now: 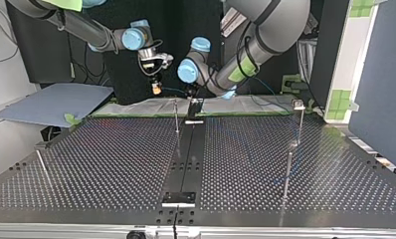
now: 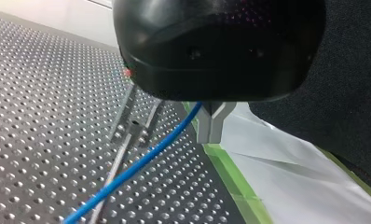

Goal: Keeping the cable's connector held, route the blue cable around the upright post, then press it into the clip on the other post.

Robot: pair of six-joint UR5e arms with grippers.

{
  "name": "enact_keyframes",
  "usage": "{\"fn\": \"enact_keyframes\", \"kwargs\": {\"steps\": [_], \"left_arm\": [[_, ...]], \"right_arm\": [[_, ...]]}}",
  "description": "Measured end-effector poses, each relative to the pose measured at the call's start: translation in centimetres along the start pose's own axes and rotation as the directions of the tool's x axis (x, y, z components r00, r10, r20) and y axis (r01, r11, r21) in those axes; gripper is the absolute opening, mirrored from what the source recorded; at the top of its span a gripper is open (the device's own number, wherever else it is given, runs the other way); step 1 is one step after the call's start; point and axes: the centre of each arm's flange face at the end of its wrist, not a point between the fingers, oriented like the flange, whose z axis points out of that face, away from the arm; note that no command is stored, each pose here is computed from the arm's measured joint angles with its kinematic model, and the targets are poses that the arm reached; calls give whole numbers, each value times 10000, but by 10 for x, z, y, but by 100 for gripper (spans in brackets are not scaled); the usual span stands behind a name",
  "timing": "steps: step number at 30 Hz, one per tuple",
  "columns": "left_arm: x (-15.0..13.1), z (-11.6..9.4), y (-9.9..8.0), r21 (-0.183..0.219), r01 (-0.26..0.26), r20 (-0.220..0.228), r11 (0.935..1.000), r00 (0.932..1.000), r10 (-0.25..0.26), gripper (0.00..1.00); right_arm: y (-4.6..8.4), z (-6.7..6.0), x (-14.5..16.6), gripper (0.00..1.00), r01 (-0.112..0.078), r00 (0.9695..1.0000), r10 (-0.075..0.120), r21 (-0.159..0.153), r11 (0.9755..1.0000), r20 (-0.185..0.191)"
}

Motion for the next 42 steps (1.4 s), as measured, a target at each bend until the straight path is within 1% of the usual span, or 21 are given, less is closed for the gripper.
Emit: {"fn": "enact_keyframes", "kwargs": {"steps": [4, 7, 12, 19, 26, 31, 36, 42], "left_arm": [[15, 9, 3, -21, 147, -187, 9999, 9997, -147, 0], [21, 15, 4, -40, 220, -145, 9998, 9997, -220, 0], [19, 23, 6, -77, 395, 234, 9992, 9990, -393, 0], [12, 32, 10, 41, 823, 812, 9966, 9933, -824, 0], [8, 37, 14, 133, 1025, 1057, 9946, 9890, -1034, 0], [8, 39, 19, 72, 1128, 1091, 9936, 9876, -1129, 0], [7, 42, 24, -12, 1170, 1122, 9931, 9869, -1161, 0], [5, 47, 32, -67, 1346, 1254, 9909, 9832, -1327, 0]], "right_arm": [[7, 5, 3, 0, 14, 10000, -14, -86, 10000, -98], [12, 9, 6, 0, 25, 9998, -27, -155, 9999, -171], [23, 14, 9, 0, 24, 9997, -31, -297, 9996, -252], [37, 18, 12, 0, 6, 9995, -21, -495, 9988, -307], [49, 18, 12, 0, 24, 9999, -33, -696, 9976, -124], [56, 16, 11, 0, 22, 10000, -15, -825, 9966, 86], [62, 16, 11, 0, 85, 9996, -57, -943, 9955, 292], [67, 18, 11, 0, 179, 9989, -133, -1046, 9944, 446]]}}
